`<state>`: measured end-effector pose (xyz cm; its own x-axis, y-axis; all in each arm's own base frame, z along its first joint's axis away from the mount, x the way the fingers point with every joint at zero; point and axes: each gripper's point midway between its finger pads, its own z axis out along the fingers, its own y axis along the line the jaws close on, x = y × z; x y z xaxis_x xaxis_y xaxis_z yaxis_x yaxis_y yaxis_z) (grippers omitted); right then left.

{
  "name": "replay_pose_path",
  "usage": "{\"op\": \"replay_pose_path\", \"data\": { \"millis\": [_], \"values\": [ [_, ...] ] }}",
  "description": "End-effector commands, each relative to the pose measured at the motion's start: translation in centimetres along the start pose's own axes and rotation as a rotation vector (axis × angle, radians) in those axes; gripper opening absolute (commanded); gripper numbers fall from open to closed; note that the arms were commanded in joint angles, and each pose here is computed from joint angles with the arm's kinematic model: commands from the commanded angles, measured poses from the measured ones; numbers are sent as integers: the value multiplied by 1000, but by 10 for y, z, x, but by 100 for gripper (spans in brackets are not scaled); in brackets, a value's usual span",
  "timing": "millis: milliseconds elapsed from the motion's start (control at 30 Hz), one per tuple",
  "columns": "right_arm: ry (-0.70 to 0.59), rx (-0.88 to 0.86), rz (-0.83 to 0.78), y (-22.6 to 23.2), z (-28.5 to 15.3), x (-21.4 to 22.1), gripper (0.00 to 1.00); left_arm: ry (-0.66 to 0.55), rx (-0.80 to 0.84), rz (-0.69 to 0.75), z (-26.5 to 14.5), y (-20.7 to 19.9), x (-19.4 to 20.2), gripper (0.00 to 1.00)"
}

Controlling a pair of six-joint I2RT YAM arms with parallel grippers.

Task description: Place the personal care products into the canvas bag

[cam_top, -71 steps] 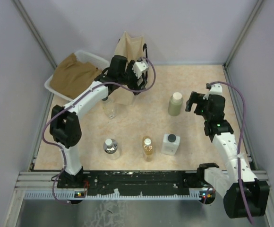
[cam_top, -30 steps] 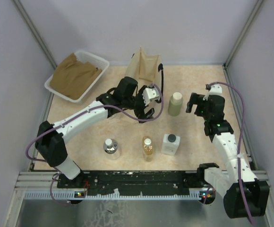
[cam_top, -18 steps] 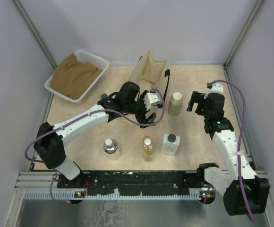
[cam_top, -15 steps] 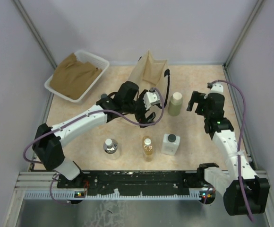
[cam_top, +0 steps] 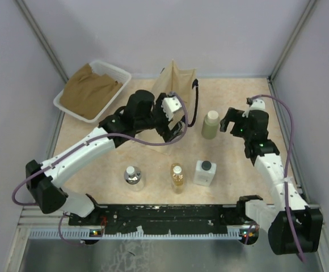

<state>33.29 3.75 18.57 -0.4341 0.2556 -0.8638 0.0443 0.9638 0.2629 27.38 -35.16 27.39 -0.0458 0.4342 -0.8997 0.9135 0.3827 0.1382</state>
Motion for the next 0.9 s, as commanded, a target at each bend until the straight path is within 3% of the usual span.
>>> {"op": "replay_pose_path", "data": {
  "millis": [0,133,333,500,867],
  "values": [
    [-45,-128,-36,29,0,-30,99,-76,-275,-34,-36,45,-42,99],
    [-9,-104,-54,29,10,-29,99,-37,-487,-102,-57,87,-38,99],
    [16,-94,-144,50,25,-34,99,-106,-486,-220,-85,146,-32,99],
    [114,-22,-185,53,44,-27,99,-28,-537,-264,-95,198,-11,99],
    [255,52,-211,48,81,5,99,-40,-371,-336,-56,199,21,99]
  ]
}}
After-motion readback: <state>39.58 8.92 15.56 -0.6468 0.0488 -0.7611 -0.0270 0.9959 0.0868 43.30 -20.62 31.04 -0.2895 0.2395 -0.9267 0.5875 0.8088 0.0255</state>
